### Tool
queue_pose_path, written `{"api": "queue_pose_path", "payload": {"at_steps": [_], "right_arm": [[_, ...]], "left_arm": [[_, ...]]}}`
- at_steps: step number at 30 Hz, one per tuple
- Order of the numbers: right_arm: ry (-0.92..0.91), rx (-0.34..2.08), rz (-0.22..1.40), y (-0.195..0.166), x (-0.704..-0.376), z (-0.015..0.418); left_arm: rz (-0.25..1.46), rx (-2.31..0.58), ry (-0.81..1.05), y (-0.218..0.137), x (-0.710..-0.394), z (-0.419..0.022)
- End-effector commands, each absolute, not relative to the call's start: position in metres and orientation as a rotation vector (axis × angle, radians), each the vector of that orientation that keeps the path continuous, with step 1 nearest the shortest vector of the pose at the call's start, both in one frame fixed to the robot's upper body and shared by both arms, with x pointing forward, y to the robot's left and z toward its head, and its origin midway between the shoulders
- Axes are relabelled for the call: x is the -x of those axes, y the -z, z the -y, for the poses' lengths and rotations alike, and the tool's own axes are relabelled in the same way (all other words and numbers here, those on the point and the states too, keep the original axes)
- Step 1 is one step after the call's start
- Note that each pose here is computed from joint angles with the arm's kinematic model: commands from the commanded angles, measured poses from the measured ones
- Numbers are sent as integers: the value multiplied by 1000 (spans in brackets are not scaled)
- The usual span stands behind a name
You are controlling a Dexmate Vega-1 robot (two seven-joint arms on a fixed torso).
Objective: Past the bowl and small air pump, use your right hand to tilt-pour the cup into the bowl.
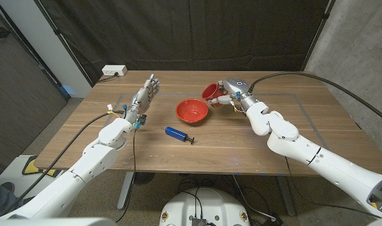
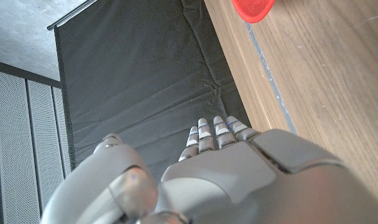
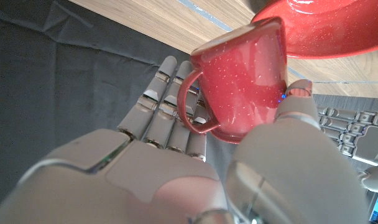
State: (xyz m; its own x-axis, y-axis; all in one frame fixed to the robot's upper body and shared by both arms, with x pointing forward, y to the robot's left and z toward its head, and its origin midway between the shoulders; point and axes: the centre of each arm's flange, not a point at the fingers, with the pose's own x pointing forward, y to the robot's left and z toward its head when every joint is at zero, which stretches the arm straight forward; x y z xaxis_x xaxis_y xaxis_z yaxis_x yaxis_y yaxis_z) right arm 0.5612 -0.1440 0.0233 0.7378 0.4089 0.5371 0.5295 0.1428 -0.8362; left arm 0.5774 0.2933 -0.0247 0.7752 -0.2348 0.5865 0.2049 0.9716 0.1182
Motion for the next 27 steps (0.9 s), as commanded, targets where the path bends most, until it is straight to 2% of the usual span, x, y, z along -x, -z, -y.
{"api": "queue_pose_path", "payload": {"at_steps": [1, 27], "right_arm": [[84, 1513, 839, -31, -560, 132], [127, 1785, 877, -46, -556, 127]], "left_arm": [[651, -39, 213, 26, -573, -296], [668, -4, 273, 28, -573, -285]]}}
